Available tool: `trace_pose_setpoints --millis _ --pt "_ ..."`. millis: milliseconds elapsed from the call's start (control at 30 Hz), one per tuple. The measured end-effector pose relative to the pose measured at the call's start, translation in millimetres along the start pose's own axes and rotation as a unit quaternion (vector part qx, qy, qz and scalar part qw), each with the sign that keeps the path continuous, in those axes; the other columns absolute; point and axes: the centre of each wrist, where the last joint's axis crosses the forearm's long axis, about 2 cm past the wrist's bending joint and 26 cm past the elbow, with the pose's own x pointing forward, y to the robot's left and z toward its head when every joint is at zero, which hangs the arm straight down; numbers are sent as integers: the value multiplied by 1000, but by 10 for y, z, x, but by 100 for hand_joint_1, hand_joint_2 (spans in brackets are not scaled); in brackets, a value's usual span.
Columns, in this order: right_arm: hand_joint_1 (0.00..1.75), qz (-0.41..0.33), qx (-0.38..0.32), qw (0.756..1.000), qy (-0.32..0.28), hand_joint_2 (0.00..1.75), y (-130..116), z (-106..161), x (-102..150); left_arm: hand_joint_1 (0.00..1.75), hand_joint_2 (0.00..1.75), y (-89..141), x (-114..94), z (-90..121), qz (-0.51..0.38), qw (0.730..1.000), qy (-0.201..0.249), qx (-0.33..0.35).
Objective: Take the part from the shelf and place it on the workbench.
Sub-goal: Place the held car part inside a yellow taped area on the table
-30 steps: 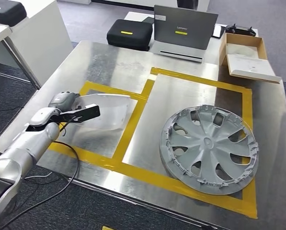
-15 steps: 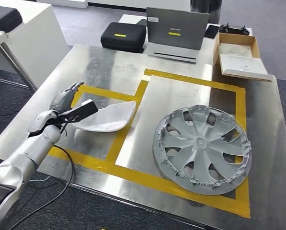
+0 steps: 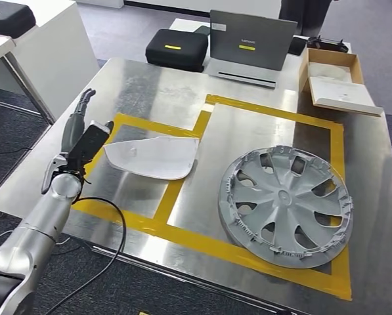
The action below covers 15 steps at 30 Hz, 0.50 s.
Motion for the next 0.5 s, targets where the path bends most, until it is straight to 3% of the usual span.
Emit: trace_pose_setpoints --millis 167,500 --pt "0 0 -3 1000 1 0 3 11 -34 0 0 20 139 163 81 993 -30 75" --pt "0 1 -7 1000 3 0 2 15 -46 0 0 98 204 325 97 986 -44 125"
